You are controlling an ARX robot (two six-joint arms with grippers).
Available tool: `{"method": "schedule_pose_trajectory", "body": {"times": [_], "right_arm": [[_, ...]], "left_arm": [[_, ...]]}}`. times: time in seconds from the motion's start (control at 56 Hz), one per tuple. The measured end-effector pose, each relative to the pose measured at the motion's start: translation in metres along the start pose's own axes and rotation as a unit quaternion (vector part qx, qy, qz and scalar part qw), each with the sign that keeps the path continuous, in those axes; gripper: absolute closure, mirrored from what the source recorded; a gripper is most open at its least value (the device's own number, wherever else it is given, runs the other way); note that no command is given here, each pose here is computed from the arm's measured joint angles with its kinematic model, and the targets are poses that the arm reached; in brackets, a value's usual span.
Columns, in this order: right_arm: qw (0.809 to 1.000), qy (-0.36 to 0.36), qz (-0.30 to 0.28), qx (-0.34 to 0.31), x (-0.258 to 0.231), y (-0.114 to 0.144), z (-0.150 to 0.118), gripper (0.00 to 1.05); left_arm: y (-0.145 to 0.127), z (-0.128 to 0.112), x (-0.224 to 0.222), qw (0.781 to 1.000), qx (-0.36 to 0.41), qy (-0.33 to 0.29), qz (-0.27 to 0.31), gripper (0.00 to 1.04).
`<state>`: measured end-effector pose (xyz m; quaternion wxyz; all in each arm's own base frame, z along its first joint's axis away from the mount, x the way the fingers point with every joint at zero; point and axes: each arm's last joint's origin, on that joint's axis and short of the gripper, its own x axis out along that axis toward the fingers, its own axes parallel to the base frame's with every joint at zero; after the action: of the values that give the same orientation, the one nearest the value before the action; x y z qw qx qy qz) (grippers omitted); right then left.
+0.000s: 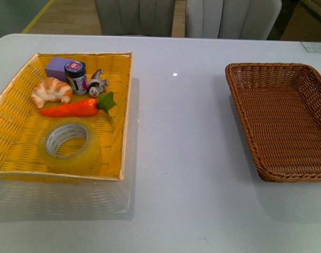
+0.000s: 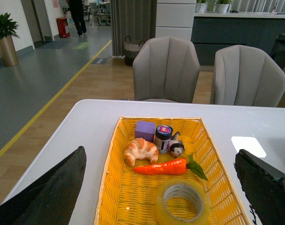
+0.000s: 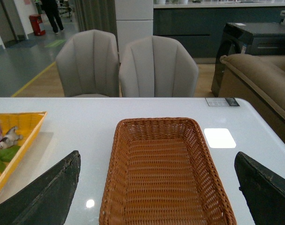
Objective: Move tape to another basket
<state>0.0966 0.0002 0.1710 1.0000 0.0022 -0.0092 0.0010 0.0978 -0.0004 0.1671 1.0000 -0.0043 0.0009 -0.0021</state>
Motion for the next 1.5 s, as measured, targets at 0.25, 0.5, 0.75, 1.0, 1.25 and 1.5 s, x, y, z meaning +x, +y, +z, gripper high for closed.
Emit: {"method": "schedule_pose_trajectory", "body": {"times": [0.25,0.5,0.75,1.0,1.25,1.5], "right_arm": [[1.000,0.000,0.000,0.000,0.000,0.000,0.000,0.09],[1.000,0.000,0.000,0.000,0.000,0.000,0.000,0.09],[1.000,0.000,0.000,0.000,0.000,0.000,0.000,0.09],[1.000,0.000,0.000,0.000,0.000,0.000,0.000,0.09],[1.000,0.000,0.000,0.000,0.000,0.000,0.000,0.09],[1.000,0.000,0.000,0.000,0.000,0.000,0.000,0.09]], "left_arm": [[0.000,0.000,0.000,1.000,0.000,0.000,0.000,0.09],[0.000,0.000,0.000,1.000,0.000,0.000,0.000,0.09],[0.001,0.000,0.007,0.982,-0.053,0.179,-0.002,0.09],[0.011,0.006,0.065,0.978,-0.069,0.196,-0.005,0.09],[0.018,-0.043,0.166,0.963,-0.076,0.255,-0.033,0.09],[0.010,-0.108,0.206,0.938,-0.067,0.338,-0.047,0.09]]}}
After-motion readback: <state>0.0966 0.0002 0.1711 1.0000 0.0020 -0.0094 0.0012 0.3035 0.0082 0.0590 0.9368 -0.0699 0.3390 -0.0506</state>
